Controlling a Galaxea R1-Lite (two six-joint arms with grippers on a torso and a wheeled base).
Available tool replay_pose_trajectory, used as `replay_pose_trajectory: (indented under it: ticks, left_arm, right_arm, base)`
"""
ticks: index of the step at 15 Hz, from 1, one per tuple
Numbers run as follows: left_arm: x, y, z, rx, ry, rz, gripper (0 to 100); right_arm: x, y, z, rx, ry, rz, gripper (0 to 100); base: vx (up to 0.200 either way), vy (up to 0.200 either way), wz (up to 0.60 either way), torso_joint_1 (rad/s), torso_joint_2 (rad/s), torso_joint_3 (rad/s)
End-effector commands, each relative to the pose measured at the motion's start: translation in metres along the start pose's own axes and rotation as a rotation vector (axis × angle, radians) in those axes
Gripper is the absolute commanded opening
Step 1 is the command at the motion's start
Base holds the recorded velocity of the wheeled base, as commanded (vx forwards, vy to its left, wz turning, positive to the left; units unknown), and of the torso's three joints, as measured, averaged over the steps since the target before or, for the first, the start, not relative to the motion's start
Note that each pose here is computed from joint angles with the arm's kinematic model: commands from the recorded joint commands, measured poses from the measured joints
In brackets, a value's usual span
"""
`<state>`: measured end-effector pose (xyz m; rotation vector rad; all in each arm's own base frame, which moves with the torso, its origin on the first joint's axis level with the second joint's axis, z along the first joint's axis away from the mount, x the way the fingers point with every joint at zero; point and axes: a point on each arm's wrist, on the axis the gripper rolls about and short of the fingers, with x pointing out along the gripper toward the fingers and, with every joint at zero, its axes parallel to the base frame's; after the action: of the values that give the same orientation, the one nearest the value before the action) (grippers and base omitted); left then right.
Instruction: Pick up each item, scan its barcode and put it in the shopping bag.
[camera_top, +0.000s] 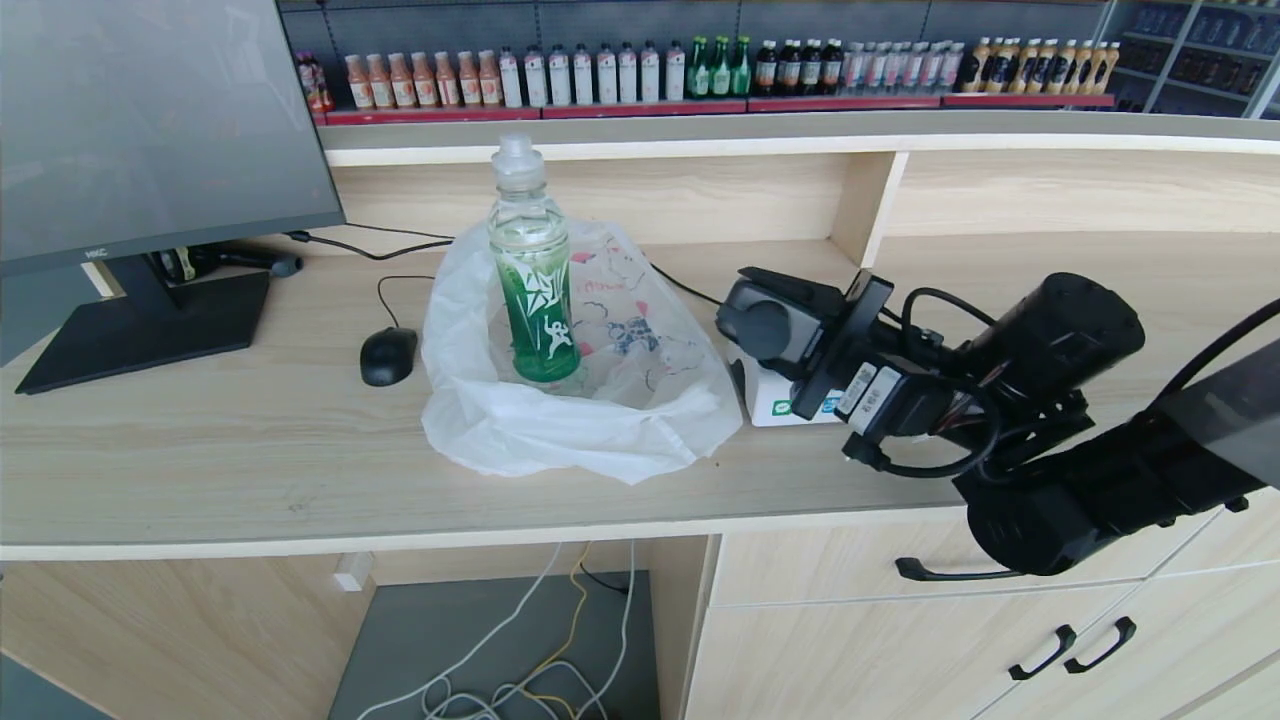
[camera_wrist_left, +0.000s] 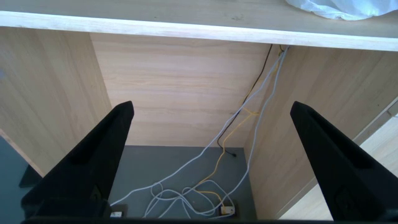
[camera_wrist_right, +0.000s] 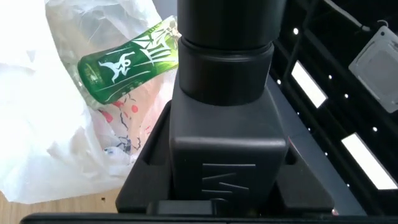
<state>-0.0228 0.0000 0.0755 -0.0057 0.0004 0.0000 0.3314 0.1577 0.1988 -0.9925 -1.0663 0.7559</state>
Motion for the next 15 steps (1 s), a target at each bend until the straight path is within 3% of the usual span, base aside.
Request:
replay_pose_trajectory:
  ticks: [1,3,6,8,10,12,15]
  left_arm:
    - [0.000,0.000,0.000,0.000,0.000,0.000,100]
    - [0.000,0.000,0.000,0.000,0.000,0.000,100]
    - [0.000,0.000,0.000,0.000,0.000,0.000,100]
    - [0.000,0.000,0.000,0.000,0.000,0.000,100]
    - [0.000,0.000,0.000,0.000,0.000,0.000,100]
    - [0.000,0.000,0.000,0.000,0.000,0.000,100]
    - [0.000,0.000,0.000,0.000,0.000,0.000,100]
  right_arm:
    - [0.001,-0.033,0.021,-0.016,-0.006,-0.086,0]
    - [0.005,-0.042,0.032,0.028,-0.009,-0.121,0]
    - [0.003,-0.047,0.057,0.204,0.034,-0.193,0]
    - [-0.001,-0.055,0.072,0.391,0.090,-0.292,0]
    - [-0.003,-0.066,0.079,0.501,0.085,-0.360,0]
    - [-0.005,-0.058,0.087,0.619,0.082,-0.350,0]
    - [-0.024,-0.054,0.099,0.775,0.146,-0.400,0]
  base:
    - [0.000,0.000,0.00,0.000,0.00,0.000]
    - [0.000,0.000,0.00,0.000,0.00,0.000]
    - [0.000,0.000,0.00,0.000,0.00,0.000]
    - [0.000,0.000,0.00,0.000,0.00,0.000]
    - [0.000,0.000,0.00,0.000,0.00,0.000]
    - [0.000,0.000,0.00,0.000,0.00,0.000]
    - [0.000,0.000,0.00,0.000,0.00,0.000]
